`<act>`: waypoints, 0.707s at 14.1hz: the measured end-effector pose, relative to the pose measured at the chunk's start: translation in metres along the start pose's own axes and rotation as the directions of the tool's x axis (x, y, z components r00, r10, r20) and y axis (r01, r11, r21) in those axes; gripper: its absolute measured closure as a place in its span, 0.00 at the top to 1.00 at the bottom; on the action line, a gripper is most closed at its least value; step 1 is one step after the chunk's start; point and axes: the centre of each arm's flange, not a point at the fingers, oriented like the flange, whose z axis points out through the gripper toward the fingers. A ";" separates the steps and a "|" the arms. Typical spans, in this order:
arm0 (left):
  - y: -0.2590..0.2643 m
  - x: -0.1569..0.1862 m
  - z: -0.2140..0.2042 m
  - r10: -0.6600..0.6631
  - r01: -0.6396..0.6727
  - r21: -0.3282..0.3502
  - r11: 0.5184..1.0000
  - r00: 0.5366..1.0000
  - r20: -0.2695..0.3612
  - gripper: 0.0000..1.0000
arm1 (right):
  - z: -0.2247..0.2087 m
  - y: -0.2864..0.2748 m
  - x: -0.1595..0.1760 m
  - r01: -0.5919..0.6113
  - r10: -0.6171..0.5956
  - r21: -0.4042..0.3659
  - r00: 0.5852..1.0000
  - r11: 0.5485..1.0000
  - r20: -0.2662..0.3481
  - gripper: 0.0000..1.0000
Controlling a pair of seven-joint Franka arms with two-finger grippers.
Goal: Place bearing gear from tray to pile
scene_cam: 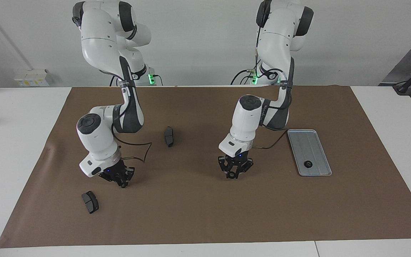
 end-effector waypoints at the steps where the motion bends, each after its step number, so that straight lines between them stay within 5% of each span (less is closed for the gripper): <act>1: 0.000 0.000 0.000 0.000 0.000 0.000 1.000 1.000 -0.001 0.52 | -0.001 0.000 -0.002 0.000 0.000 0.001 1.000 1.000 0.002 0.31; 4: -0.007 0.001 0.001 -0.007 0.006 0.015 1.000 1.000 0.012 0.87 | -0.012 -0.007 0.000 0.007 -0.007 0.007 1.000 1.000 -0.015 0.65; 7: -0.028 0.008 -0.011 -0.023 0.020 0.054 0.998 0.998 0.056 0.87 | -0.052 -0.032 0.003 0.023 -0.022 0.024 0.999 0.999 -0.026 1.00; 10: -0.073 0.014 -0.041 0.028 -0.035 0.081 0.996 0.995 0.091 0.90 | -0.096 -0.091 0.009 -0.006 0.007 0.050 0.999 0.999 -0.031 1.00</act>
